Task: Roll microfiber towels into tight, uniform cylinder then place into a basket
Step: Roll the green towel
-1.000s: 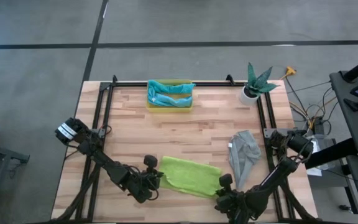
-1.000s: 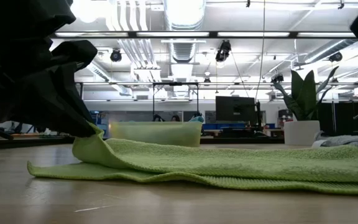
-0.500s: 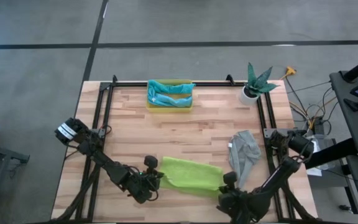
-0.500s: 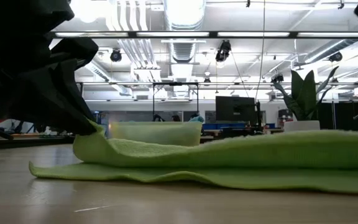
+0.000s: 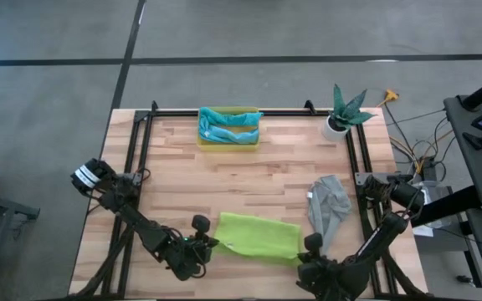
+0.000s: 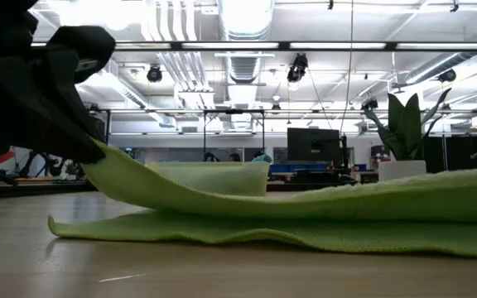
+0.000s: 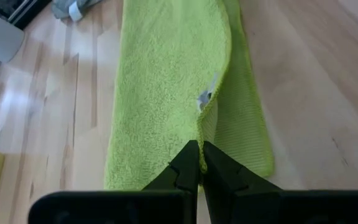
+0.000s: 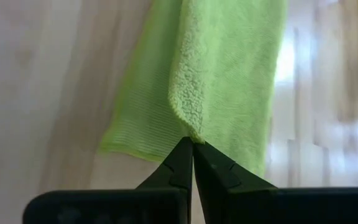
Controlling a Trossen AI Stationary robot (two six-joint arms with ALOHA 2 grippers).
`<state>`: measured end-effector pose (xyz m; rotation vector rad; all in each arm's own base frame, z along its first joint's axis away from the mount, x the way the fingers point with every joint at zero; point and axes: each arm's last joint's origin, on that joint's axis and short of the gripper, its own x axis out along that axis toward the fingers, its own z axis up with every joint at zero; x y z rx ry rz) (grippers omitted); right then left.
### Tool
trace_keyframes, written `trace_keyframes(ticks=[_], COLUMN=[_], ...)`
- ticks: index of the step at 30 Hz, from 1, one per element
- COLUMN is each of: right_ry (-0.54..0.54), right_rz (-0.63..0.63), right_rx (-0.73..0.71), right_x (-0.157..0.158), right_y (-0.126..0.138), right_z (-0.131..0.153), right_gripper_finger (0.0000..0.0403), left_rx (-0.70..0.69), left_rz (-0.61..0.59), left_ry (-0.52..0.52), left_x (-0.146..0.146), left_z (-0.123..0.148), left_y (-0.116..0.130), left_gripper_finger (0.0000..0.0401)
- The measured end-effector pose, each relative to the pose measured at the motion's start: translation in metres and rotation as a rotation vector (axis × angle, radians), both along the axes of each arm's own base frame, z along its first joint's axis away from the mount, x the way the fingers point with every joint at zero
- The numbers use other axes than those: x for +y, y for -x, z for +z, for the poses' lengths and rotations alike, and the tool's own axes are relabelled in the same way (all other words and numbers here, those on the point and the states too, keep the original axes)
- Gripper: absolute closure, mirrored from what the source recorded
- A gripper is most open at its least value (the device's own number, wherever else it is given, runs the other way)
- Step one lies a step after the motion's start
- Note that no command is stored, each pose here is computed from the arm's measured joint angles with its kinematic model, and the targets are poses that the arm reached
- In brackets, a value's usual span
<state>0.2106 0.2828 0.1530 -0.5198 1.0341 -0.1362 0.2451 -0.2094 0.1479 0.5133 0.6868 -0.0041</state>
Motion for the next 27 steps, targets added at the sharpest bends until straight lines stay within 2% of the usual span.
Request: trace_keyframes(ticks=[7, 17, 22, 27], right_ry=[0.048, -0.083, -0.108, -0.146], right_rz=[-0.074, -0.076, -0.055, -0.056], right_rx=[-0.005, 0.034, 0.030, 0.087], right_x=[-0.007, 0.001, 0.004, 0.005], right_y=[0.005, 0.003, 0.001, 0.003], right_z=[0.001, -0.001, -0.002, -0.003], right_gripper_finger=[0.0394, 0.0394, 0.0394, 0.0394], left_rx=[-0.010, 0.028, 0.063, 0.059], left_rz=[0.007, -0.017, -0.051, -0.066], left_ry=[-0.010, 0.007, 0.040, 0.049], left_x=[0.000, -0.002, -0.005, -0.007], left_z=[0.001, -0.008, -0.017, -0.018], left_y=[0.000, -0.001, -0.003, -0.004], left_gripper_finger=[0.0401, 0.0401, 0.0401, 0.0401])
